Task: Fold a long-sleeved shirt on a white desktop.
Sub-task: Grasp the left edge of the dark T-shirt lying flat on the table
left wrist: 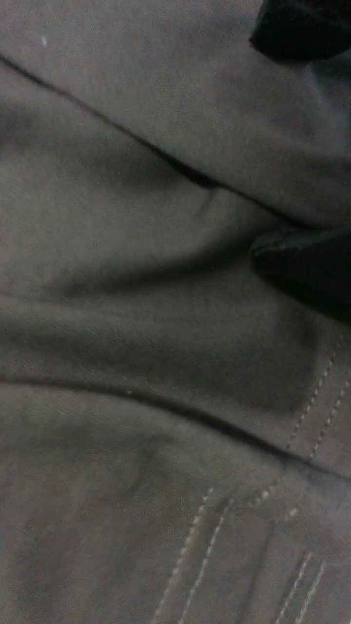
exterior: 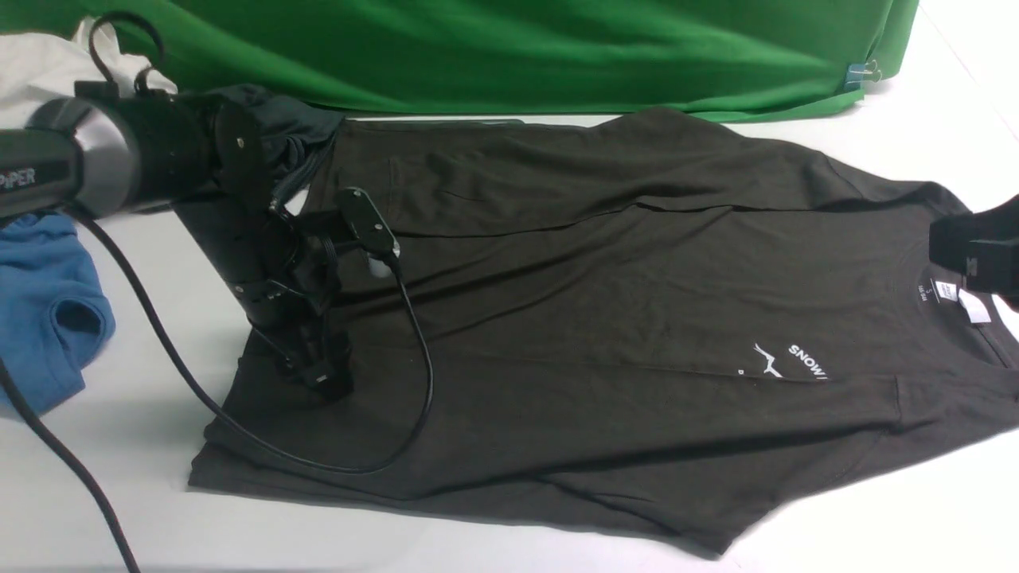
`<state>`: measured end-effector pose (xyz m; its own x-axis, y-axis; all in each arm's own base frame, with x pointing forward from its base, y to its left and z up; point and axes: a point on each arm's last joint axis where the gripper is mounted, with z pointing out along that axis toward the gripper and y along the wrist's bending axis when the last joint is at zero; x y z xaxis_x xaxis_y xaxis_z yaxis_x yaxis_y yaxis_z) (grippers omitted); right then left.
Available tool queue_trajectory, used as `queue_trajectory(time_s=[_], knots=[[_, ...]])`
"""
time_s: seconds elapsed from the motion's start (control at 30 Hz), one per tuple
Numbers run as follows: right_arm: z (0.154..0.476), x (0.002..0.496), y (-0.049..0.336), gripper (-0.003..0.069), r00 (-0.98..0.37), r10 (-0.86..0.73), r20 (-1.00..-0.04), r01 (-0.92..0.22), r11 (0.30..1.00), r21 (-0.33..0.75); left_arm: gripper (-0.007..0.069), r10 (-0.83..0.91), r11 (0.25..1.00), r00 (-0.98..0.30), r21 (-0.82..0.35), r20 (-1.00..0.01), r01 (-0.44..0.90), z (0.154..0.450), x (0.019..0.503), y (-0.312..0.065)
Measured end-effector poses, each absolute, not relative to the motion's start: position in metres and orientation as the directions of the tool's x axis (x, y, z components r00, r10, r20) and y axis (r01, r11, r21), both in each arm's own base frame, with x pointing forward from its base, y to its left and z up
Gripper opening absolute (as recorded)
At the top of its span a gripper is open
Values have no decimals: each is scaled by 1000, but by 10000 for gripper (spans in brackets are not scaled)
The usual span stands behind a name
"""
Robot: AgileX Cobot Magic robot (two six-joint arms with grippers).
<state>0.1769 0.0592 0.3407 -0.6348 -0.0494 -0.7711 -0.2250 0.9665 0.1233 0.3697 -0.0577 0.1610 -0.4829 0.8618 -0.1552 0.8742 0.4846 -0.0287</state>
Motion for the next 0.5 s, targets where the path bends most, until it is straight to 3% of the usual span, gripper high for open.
queue_trajectory(time_s=[0.13, 0.4, 0.5], knots=[[340, 177, 59, 241, -639, -51, -768, -224, 967, 123, 393, 855, 496, -495, -31, -158, 868, 161, 370, -55], [340, 176, 59, 241, -639, -55, -767, -227, 967, 120, 74, 841, 514, -514, -51, -166, 857, 165, 369, -57], [340, 176, 59, 241, -636, -69, -769, -237, 966, 108, 36, 844, 508, -510, -58, -166, 860, 173, 370, -57]])
